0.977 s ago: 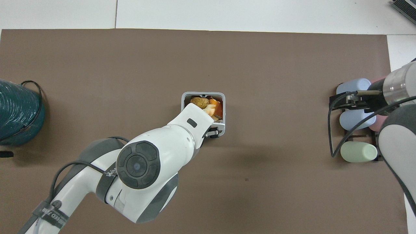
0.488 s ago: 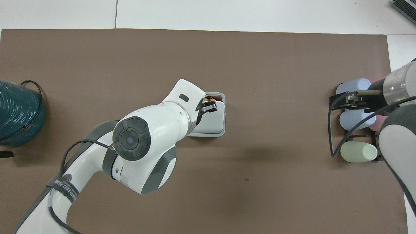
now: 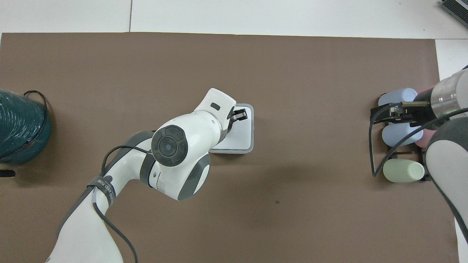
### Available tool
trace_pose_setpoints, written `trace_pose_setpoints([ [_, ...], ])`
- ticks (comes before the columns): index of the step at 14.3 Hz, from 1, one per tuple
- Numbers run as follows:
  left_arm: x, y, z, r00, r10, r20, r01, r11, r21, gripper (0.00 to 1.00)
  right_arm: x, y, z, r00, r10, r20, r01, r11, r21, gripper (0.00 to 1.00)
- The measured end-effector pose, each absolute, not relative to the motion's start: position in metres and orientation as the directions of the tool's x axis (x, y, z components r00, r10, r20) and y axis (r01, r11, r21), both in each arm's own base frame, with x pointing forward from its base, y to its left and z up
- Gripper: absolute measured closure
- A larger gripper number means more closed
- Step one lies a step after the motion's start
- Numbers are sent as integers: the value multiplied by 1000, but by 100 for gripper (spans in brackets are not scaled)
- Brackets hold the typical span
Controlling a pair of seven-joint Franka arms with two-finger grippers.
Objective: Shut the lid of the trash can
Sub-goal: 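Push the white lid down over the can with the left gripper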
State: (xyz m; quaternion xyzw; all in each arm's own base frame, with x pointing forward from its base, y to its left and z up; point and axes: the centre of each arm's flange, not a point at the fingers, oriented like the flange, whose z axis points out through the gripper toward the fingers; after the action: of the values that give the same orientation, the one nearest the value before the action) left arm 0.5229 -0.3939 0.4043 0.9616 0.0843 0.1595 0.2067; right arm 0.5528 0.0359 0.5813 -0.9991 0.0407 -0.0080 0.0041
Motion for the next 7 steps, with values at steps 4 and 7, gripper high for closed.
trace_pose_setpoints([
  [4,523,-395,404,935,227,272,96,-900,425,95,553,36,581,997,-81,16,-81,-997,-9,0],
  [7,524,-395,400,936,227,268,98,-902,421,95,553,36,581,997,-81,16,-81,-997,-9,0],
])
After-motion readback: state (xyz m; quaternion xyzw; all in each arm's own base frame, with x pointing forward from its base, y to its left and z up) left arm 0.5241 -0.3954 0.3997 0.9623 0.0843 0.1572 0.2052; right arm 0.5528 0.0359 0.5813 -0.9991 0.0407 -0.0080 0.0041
